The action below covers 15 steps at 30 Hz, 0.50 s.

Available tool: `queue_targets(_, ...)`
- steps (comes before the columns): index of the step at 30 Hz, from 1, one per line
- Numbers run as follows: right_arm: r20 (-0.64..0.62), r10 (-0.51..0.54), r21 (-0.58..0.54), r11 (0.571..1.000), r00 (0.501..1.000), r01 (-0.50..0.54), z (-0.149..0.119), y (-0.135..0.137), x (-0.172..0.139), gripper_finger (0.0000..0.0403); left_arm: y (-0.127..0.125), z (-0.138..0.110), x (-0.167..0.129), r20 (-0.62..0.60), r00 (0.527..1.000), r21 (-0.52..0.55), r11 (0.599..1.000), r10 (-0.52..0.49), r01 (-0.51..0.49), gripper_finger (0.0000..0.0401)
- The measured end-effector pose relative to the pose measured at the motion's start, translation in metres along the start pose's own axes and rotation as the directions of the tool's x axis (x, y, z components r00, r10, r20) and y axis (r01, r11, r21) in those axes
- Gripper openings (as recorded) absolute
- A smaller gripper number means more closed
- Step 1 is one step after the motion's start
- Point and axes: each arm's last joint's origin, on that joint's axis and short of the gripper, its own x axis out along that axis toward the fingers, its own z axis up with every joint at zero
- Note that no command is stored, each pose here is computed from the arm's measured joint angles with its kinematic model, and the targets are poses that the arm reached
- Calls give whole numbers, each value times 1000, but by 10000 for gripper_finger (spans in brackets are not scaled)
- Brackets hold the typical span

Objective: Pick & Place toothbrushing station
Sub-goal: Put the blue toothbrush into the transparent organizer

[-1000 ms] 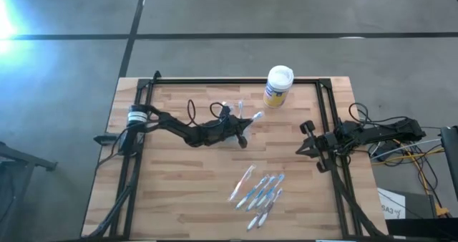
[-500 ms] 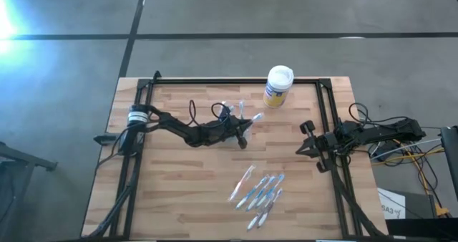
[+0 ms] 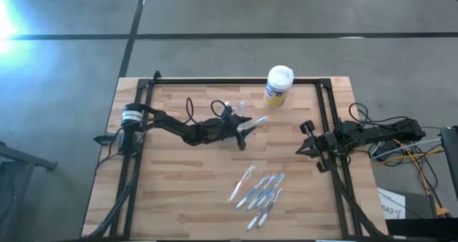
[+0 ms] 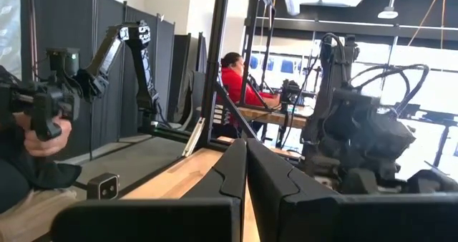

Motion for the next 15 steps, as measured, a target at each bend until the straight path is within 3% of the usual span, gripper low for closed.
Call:
queue_targets(5, 0, 0, 0, 1000, 1000, 0, 0, 0, 0, 8, -8, 34, -13, -8, 990, 109, 984, -142, 142, 214)
queue_targets(9, 1, 0, 8, 1000, 1000, 0, 0, 0, 0, 8, -15, 72, -38, -66, 938, 194, 917, -342, 348, 213)
queue_targets(11, 1, 0, 11, 1000, 1000, 0, 0, 0, 0, 8, -17, 92, -54, -96, 875, 202, 851, -475, 484, 213)
queue_targets(15, 2, 1, 11, 1000, 1000, -1, 0, 0, 0, 8, -18, 123, -87, -120, 651, 143, 635, -750, 759, 213)
